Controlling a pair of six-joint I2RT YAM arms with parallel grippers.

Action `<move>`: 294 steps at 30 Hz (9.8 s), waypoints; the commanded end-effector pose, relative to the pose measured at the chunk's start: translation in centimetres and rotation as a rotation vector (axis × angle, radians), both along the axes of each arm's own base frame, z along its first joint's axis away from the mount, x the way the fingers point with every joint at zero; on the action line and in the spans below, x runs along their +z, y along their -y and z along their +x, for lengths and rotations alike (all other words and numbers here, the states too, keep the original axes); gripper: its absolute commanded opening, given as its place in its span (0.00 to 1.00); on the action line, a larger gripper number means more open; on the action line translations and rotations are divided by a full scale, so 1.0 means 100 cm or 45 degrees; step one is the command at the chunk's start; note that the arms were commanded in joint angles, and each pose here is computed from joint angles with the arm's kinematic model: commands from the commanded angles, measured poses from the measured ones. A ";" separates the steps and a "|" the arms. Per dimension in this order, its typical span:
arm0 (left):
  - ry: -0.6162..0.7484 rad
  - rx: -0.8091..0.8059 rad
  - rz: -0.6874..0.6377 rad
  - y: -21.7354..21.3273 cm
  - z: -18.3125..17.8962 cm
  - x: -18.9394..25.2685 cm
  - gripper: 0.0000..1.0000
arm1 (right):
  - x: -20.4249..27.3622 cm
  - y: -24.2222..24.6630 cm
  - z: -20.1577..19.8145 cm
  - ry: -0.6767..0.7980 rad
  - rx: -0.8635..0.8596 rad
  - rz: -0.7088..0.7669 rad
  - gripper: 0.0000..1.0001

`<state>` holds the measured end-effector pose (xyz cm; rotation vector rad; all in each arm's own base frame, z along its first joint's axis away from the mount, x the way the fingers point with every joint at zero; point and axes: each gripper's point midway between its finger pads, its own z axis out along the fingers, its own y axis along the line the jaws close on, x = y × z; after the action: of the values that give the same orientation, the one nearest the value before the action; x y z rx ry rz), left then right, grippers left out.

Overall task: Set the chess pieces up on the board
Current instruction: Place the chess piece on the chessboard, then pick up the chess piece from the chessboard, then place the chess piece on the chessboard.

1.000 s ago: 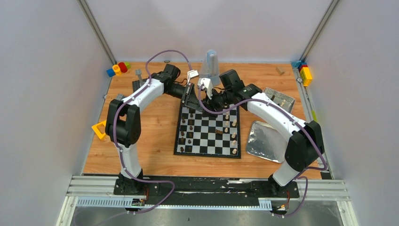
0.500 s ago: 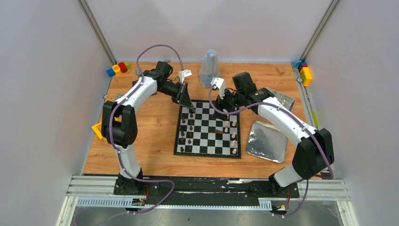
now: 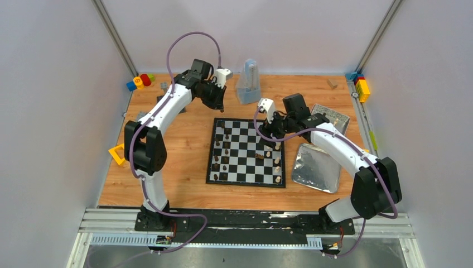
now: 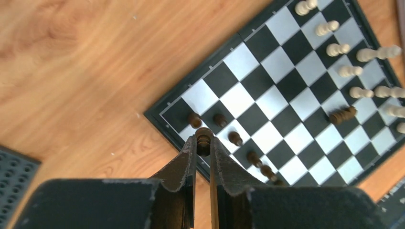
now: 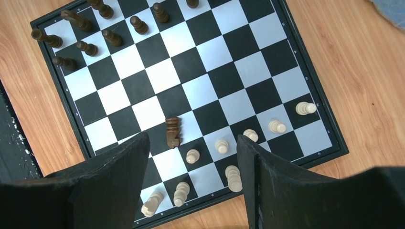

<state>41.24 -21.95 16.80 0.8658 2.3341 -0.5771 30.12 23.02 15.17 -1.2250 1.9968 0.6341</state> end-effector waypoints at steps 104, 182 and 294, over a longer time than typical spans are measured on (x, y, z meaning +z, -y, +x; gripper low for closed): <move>0.151 -0.104 0.382 0.025 0.009 -0.030 0.60 | -0.017 -0.006 -0.011 -0.093 0.054 -0.005 0.65; -0.587 -0.208 -0.800 0.042 -0.100 0.056 0.73 | 0.055 -0.076 0.001 0.157 0.209 0.059 0.00; -0.163 -0.519 -1.228 0.090 -0.118 0.106 0.00 | 0.139 -0.052 0.001 -0.646 0.323 0.845 0.27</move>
<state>29.59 -30.81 26.76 0.7698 1.6670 -1.8002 30.02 28.04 26.96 -0.8864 1.8602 1.7069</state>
